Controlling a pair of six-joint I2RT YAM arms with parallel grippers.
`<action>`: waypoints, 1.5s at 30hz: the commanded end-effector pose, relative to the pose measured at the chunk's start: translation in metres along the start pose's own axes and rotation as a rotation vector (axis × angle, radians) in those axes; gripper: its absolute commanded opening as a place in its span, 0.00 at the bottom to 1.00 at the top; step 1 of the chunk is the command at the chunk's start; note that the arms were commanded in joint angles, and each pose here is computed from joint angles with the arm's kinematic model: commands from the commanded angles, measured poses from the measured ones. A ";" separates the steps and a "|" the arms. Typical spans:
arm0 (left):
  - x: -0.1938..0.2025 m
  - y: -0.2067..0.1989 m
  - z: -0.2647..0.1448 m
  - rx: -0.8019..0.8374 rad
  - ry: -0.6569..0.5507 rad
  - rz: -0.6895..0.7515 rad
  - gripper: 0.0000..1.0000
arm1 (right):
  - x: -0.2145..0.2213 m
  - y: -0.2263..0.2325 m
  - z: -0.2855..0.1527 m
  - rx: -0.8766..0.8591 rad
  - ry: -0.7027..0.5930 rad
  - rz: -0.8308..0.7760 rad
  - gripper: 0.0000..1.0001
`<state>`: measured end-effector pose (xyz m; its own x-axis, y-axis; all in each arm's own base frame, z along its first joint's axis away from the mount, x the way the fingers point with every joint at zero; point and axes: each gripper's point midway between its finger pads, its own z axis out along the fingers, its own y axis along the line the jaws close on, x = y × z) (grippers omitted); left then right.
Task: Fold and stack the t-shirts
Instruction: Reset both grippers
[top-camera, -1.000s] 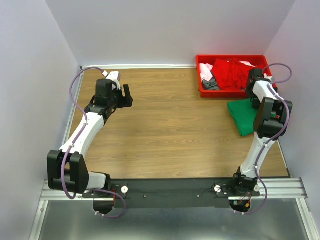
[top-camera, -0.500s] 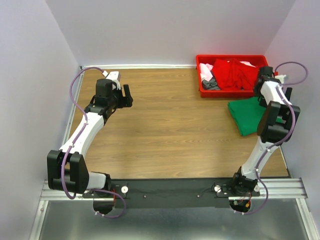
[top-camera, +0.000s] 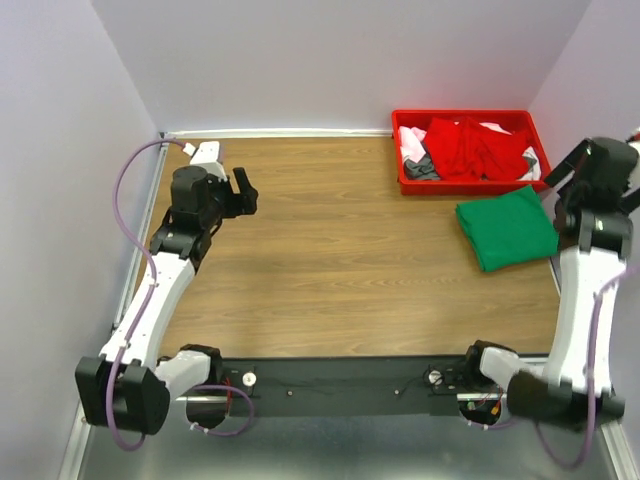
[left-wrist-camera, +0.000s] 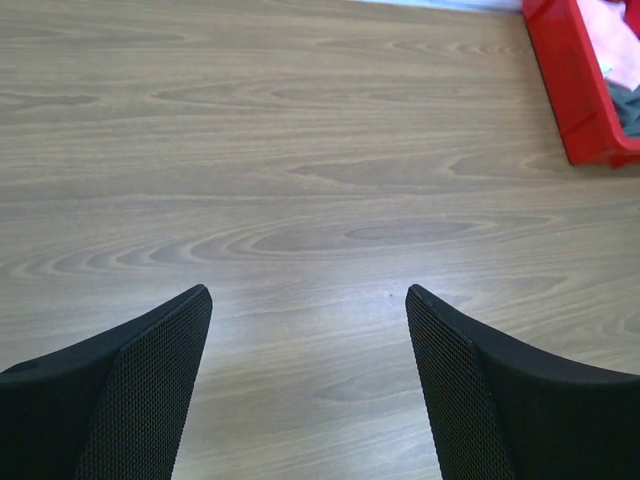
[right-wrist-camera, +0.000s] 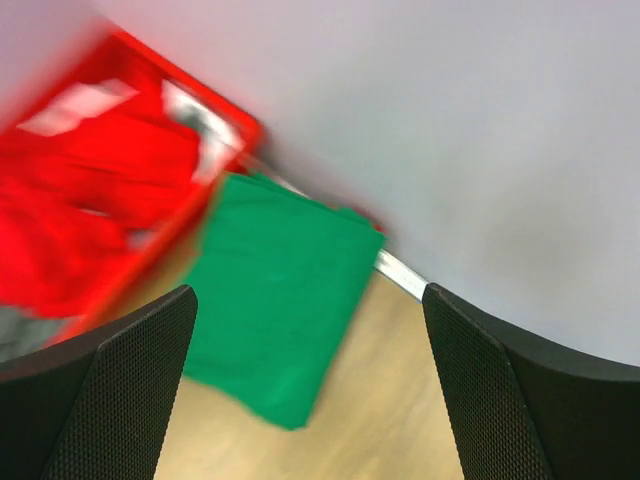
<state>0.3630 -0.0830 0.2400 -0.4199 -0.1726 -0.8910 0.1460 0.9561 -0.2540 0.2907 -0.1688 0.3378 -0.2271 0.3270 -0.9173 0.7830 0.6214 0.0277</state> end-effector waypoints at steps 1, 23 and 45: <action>-0.020 0.013 -0.042 -0.111 -0.085 -0.038 0.87 | 0.006 0.017 -0.060 -0.245 -0.029 0.106 1.00; -0.077 0.024 -0.261 -0.202 -0.705 -0.179 0.94 | 0.029 -0.056 -0.191 -0.577 -0.394 0.224 1.00; -0.062 0.036 -0.237 -0.228 -0.712 -0.192 0.99 | 0.042 -0.049 -0.178 -0.560 -0.367 0.201 1.00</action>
<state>0.1869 0.0111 0.3670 0.2183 -0.3688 -0.9035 -0.0793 0.9161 -0.3931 0.1383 -0.0597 0.3678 0.1675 0.2726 -0.9474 0.3624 0.8767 0.3163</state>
